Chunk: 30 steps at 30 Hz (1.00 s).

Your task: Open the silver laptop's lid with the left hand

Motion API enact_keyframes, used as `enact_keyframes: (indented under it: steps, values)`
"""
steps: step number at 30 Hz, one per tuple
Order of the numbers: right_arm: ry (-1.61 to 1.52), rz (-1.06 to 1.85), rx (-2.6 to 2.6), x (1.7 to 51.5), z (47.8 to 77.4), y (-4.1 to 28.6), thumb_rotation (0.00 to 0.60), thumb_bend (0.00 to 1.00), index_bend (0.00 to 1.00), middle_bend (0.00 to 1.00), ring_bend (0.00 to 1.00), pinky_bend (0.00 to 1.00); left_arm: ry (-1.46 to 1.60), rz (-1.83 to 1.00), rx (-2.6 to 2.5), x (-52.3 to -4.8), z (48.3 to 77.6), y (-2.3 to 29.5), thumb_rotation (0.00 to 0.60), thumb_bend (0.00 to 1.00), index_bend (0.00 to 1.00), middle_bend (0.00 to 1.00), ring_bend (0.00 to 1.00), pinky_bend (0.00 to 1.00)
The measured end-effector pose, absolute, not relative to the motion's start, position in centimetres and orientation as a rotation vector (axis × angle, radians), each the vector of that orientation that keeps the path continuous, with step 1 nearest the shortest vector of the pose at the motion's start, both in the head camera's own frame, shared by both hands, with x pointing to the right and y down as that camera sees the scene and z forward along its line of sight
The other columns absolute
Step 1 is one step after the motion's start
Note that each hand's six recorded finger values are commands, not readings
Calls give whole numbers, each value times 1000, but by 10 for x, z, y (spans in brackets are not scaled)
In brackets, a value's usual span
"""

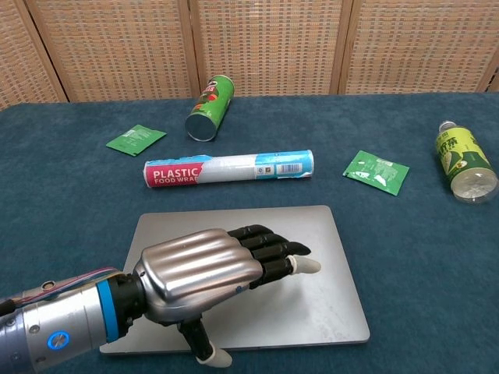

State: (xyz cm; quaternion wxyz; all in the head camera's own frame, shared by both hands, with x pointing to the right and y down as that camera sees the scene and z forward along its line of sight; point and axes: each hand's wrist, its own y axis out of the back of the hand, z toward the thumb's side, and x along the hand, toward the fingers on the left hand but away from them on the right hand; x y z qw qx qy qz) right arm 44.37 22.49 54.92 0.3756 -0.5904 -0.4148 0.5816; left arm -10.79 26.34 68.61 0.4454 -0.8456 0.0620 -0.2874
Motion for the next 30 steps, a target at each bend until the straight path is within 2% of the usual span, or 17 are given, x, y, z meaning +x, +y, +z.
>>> enact_keyframes:
  steps: [13,24,27,30]
  values:
    - [-1071,1486,-1515,445,547,224,600,0,0,0,0,0,134,-724,-2083,-102,687,265,600,3,0,0,0,0]
    - [-1070,1491,-1521,445,548,224,600,0,0,0,0,0,112,-735,-2058,-102,689,264,600,94,0,0,0,0]
    - [-1070,1491,-1525,445,548,224,600,0,0,0,0,0,120,-736,-2057,-104,687,263,600,156,0,0,0,0]
    - [-1069,1490,-1531,445,548,225,600,0,0,0,0,0,122,-739,-2051,-105,687,262,600,163,0,0,0,0]
